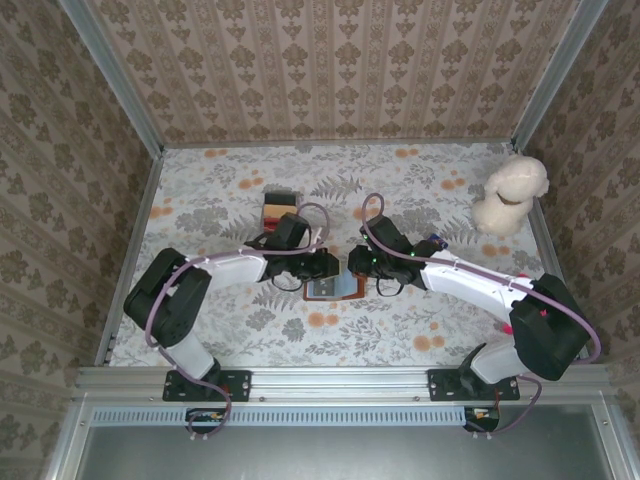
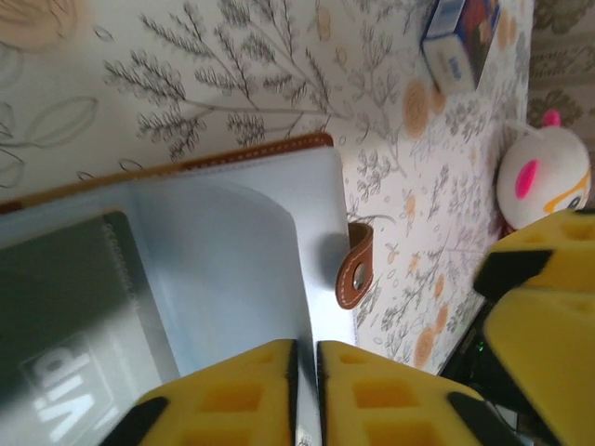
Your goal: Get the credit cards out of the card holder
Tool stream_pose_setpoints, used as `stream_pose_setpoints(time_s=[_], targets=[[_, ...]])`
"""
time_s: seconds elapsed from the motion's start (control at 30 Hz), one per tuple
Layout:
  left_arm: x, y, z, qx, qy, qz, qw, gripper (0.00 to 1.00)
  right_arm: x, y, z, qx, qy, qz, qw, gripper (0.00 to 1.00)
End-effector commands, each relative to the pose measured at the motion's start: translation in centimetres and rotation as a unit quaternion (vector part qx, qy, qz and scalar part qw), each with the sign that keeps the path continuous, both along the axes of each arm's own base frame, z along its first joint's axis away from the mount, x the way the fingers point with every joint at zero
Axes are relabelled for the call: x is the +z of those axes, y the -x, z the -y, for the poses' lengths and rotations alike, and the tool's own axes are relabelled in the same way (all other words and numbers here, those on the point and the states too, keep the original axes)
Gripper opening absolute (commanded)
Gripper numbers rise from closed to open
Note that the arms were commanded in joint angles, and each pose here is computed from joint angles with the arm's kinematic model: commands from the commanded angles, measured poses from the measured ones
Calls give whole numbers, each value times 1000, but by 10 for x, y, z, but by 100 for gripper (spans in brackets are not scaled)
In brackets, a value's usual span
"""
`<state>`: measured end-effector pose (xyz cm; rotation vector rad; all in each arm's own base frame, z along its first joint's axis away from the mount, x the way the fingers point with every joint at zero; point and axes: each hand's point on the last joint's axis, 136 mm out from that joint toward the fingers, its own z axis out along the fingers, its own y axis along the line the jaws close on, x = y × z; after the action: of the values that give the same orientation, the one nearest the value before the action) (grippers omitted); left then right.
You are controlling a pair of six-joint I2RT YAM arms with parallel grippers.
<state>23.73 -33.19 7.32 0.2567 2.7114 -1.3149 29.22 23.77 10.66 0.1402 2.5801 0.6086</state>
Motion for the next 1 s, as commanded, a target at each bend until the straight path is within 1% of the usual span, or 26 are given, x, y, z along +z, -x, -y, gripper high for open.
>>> stream_pose_setpoints(time_s=[0.0,0.17,0.23,0.4,0.5,0.63,0.77,0.87,0.97], targets=[[-2,2,13,-15,3,-4,1000,12,8,-2,4,-14,0,-6,1000,23],[-8,2,23,-22,-2,-8,1000,13,6,-1,7,-18,-2,-11,1000,22],[-14,3,25,-22,-11,-13,1000,16,4,0,7,-17,-6,-17,1000,21],[-21,6,32,-29,-9,-22,999,25,-7,1,3,-13,-30,-45,998,21],[-22,7,33,-27,-5,-24,999,28,-11,-1,2,-13,-36,-55,998,21],[-19,8,32,-26,2,-23,999,32,-16,-5,2,-16,-38,-64,997,21],[-5,7,32,-23,15,-12,1000,39,-17,-7,4,-23,-38,-64,997,21],[1,9,28,-22,15,-5,1000,40,-13,-8,6,-27,-40,-58,997,22],[2,11,25,-20,15,-1,1000,37,-11,-9,3,-21,-41,-60,997,21]])
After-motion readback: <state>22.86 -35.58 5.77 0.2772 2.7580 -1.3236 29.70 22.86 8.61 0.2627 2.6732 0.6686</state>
